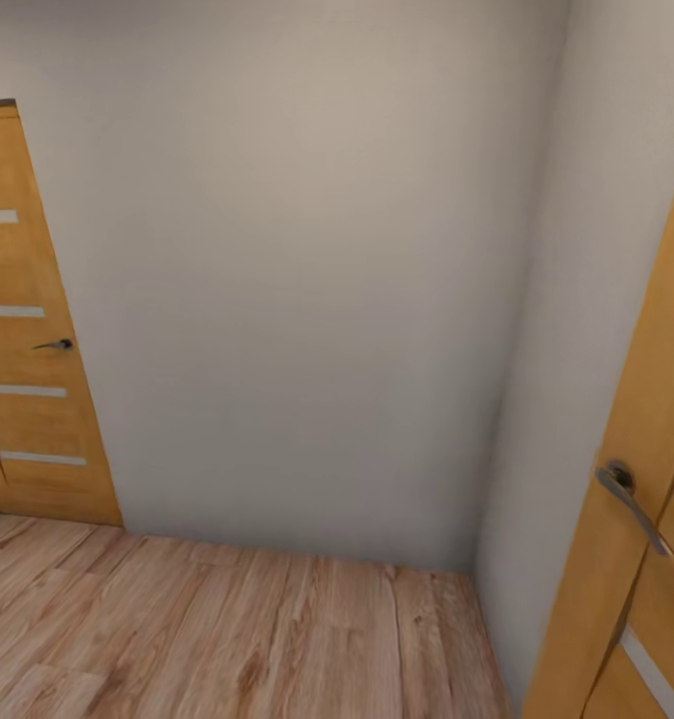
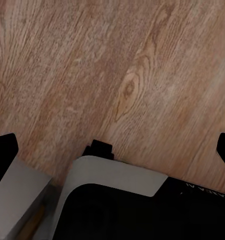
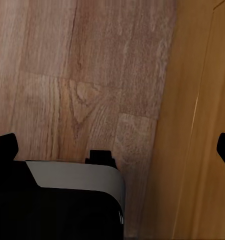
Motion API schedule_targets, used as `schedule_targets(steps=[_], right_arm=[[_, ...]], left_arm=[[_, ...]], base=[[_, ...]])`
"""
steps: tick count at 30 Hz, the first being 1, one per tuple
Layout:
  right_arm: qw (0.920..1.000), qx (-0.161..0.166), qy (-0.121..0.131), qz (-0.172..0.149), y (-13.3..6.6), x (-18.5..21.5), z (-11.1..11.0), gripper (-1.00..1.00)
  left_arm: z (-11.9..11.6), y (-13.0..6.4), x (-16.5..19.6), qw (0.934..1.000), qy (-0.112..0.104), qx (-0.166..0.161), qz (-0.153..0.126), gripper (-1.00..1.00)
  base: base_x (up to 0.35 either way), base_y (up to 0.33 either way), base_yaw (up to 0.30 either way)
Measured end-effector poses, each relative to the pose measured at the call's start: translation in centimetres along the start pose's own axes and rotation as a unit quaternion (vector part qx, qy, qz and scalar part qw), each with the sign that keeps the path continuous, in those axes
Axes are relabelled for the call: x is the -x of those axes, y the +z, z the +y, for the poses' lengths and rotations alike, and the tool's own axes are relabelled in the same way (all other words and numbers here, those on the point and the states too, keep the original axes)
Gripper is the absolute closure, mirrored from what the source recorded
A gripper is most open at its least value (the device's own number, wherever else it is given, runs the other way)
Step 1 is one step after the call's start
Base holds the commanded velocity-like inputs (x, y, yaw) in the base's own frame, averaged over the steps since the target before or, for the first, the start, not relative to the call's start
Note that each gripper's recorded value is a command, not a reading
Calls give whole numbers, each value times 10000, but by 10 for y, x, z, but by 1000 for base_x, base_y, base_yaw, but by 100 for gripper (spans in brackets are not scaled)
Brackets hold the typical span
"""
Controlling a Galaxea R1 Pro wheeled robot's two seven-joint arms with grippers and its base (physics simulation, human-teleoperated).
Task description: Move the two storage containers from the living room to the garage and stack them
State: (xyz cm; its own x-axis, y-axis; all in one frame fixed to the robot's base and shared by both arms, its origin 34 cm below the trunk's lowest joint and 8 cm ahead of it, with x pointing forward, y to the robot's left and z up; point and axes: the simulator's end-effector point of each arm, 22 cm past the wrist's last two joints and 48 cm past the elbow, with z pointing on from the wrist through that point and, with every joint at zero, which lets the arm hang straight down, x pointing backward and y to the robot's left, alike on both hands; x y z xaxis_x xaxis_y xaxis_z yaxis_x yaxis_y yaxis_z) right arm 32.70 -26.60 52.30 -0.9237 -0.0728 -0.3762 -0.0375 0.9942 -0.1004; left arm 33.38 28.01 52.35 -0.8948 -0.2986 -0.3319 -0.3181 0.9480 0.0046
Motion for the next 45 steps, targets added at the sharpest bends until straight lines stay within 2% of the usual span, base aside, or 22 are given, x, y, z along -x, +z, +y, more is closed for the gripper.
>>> schedule_targets(steps=[25,33,45], right_arm=[[10000,35,41,-20,0,1,6,-100],[10000,-11,49,-20,0,1,4,-100],[10000,-3,17,-14,0,1,4,-100]], left_arm=[[1,0,0,10000,2,4,-6,-100],[1,0,0,10000,-1,4,-6,-100],[1,0,0,10000,0,16,-5,-100]], base=[[318,0,4],[316,0,227],[19,0,274]])
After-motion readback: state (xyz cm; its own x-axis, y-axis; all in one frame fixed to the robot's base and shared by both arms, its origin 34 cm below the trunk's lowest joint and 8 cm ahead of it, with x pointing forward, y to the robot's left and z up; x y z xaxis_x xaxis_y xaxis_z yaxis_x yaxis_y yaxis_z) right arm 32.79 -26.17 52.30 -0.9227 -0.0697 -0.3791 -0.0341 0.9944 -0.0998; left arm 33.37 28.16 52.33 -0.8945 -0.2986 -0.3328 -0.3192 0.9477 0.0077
